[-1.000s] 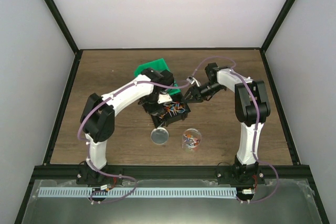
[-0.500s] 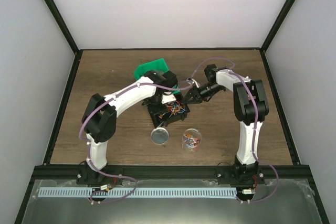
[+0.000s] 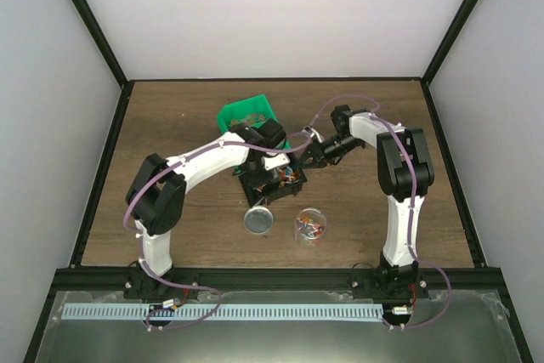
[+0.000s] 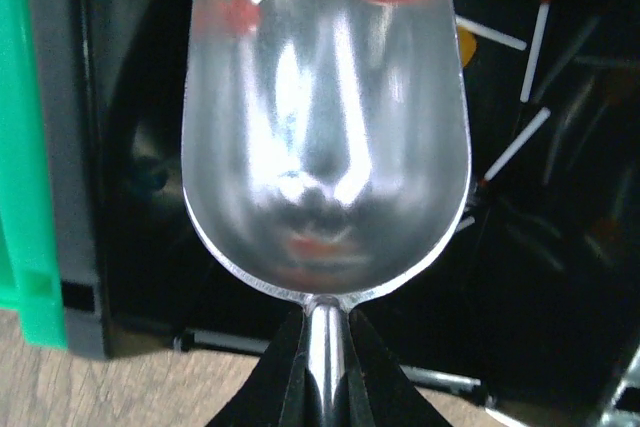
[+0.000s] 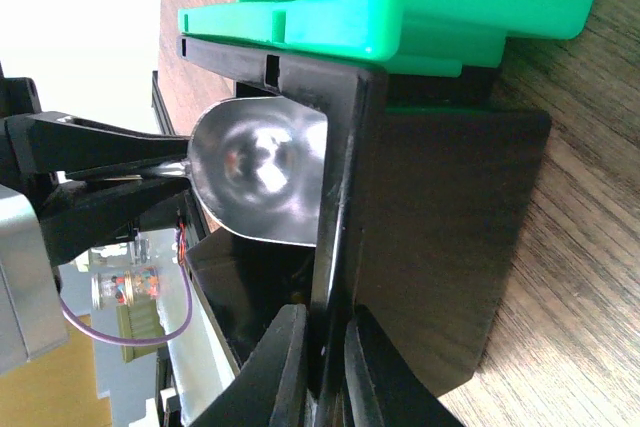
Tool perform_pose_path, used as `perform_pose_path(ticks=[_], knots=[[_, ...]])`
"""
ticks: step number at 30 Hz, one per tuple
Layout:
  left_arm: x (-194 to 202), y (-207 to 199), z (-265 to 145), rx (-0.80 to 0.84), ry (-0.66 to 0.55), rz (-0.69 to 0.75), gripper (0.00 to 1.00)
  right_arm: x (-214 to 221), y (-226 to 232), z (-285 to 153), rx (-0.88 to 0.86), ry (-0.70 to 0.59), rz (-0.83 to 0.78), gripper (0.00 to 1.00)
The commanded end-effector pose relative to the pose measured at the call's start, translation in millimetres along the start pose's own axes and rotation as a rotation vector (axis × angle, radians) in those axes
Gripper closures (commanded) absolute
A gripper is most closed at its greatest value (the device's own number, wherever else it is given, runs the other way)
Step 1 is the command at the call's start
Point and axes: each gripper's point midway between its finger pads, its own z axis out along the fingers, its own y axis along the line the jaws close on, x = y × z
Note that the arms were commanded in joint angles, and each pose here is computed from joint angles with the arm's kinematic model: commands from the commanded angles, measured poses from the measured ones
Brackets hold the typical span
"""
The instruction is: Pack the candies
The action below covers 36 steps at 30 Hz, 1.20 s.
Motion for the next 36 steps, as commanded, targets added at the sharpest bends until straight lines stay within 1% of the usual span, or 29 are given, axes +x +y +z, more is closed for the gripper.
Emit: perform_pose_path(ticks=[1, 7, 11, 15, 23, 30, 36], knots=[[9, -2, 32, -0.001, 0.024, 0.03, 0.96, -1, 11, 6, -0.04, 0.015, -0.04, 0.99], [-8, -11, 44, 0.05, -0.09, 0.053, 0.96, -2, 12, 5, -0.035, 0.014, -0.048, 0.99], [-23, -17, 42, 0.067, -0.236, 0.062, 0.96, -1, 11, 6, -0.034, 0.018, -0.045, 0.99], [-27, -23, 42, 0.114, -0.353, 0.049, 0.96, 0, 9, 7, -0.025, 0.023, -0.044, 0.99], [-31, -8, 33, 0.129, -0.518, 0.027, 0.96, 6, 2, 7, -0.014, 0.05, -0.044, 0.99], [-21, 8, 27, 0.142, -0.609, 0.011, 0.96, 2, 1, 1, -0.001, 0.041, -0.036, 0.99], [-12, 7, 23, 0.15, -0.625, 0.044, 0.96, 3, -3, -1, 0.014, 0.047, -0.022, 0.99]])
